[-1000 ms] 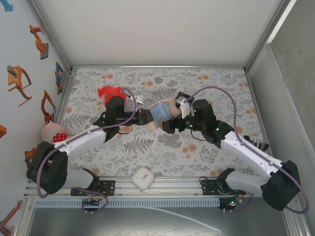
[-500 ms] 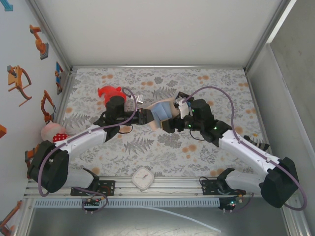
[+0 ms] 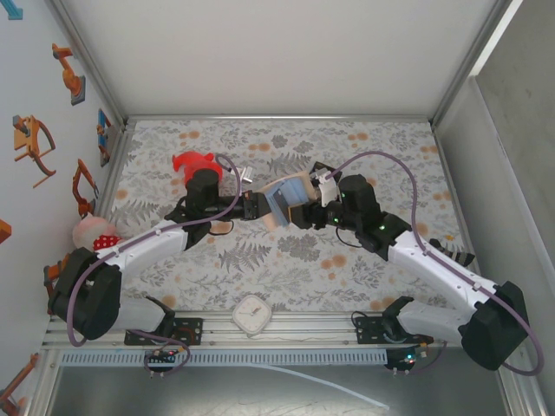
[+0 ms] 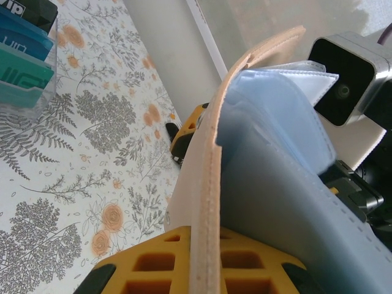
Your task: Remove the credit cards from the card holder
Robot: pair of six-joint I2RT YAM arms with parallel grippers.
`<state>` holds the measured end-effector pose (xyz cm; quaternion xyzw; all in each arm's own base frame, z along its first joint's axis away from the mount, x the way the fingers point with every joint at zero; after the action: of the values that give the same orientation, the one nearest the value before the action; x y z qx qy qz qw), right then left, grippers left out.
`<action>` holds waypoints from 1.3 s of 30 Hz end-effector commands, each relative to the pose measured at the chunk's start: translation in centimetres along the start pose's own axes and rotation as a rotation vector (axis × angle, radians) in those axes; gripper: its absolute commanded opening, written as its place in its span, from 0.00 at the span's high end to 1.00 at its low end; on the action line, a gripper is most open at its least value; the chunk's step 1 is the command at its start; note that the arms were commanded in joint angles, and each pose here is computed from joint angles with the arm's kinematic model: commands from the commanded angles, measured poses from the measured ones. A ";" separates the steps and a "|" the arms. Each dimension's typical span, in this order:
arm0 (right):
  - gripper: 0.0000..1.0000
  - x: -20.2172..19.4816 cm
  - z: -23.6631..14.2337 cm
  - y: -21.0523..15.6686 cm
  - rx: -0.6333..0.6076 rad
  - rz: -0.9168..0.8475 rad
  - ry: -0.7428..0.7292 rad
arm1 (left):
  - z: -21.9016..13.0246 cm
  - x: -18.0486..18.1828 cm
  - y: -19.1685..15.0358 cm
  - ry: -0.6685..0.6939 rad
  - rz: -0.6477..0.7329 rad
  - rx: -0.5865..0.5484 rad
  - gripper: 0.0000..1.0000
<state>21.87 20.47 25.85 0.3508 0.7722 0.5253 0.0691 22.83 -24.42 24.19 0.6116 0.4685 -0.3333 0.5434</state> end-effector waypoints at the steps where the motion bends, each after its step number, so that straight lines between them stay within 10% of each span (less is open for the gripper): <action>1: 0.37 -0.4 -0.5 0.5 -0.045 0.003 -0.041 | 0.0 -0.7 0.1 -0.048 0.026 0.013 1.00; 30: 0.37 -1.4 -0.7 0.6 -0.140 0.122 0.145 | 0.1 -0.6 0.0 -0.063 0.019 0.019 1.00; 39: 0.57 -1.7 -1.0 0.5 -0.143 0.128 0.101 | 0.0 -0.8 -0.1 -0.070 0.028 0.018 1.00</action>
<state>23.09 18.78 25.95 0.3742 0.7154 0.5899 0.0155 22.74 -24.52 24.15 0.6087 0.4611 -0.3450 0.5458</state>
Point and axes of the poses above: each hand's point on the last joint's axis, 136 mm out from that joint toward the fingers, its own z axis out along the fingers, its own x axis along the line the jaws close on, y = z × x, the point moved 8 cm from there along -z, back along the fingers, and after that the axes turned 8 degrees about -z, right-handed, at the moved point
